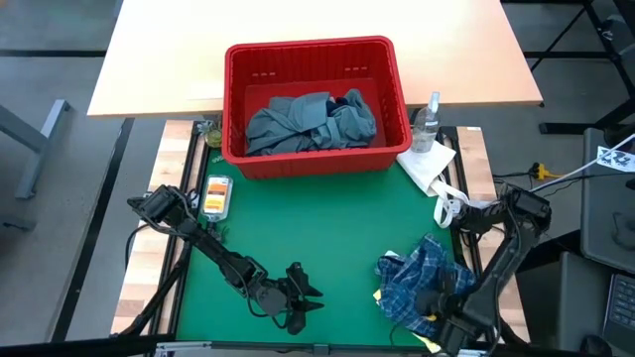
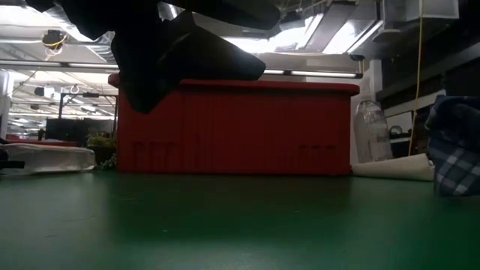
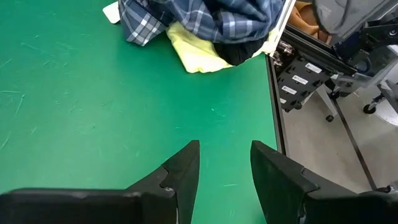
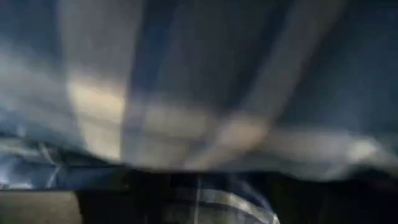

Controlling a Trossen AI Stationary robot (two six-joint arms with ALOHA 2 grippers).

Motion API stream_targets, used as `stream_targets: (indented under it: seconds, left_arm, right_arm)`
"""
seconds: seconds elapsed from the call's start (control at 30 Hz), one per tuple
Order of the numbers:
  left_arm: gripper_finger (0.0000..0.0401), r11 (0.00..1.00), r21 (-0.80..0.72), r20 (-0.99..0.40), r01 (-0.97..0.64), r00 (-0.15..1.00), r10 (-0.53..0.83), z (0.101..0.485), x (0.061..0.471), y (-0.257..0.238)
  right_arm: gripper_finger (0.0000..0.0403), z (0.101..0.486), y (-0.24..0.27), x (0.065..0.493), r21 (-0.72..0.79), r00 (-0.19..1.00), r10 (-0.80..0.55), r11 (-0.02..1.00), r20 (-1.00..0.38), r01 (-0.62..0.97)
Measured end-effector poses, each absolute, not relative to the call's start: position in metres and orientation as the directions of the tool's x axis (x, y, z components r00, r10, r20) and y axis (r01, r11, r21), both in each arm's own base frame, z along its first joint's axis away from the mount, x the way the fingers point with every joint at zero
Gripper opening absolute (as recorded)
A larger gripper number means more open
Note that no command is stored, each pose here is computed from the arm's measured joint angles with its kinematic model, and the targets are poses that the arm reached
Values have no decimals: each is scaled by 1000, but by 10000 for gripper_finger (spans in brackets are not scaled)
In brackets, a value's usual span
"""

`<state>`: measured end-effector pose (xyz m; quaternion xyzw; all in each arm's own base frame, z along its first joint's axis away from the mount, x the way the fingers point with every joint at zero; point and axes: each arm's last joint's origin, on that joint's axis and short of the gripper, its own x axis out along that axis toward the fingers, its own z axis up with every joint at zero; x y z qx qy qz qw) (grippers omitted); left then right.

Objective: Fold Laundry from Bin
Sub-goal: Stack the blue shirt on top of the black underwear shorts

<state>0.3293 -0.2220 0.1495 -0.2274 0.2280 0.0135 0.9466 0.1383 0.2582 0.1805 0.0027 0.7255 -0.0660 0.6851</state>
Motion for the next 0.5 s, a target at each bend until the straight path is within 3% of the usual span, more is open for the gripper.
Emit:
stream_targets:
  seconds: [0.3, 0.5]
  left_arm:
    - [137, 904, -411, -433, -119, 898, -79, 152, 329, -222]
    - [137, 933, -354, -387, -66, 919, -82, 173, 329, -216]
  right_arm:
    - [234, 156, 223, 165, -114, -96, -103, 986, -990, 121]
    - [234, 158, 197, 203, -147, -22, -146, 988, -989, 50]
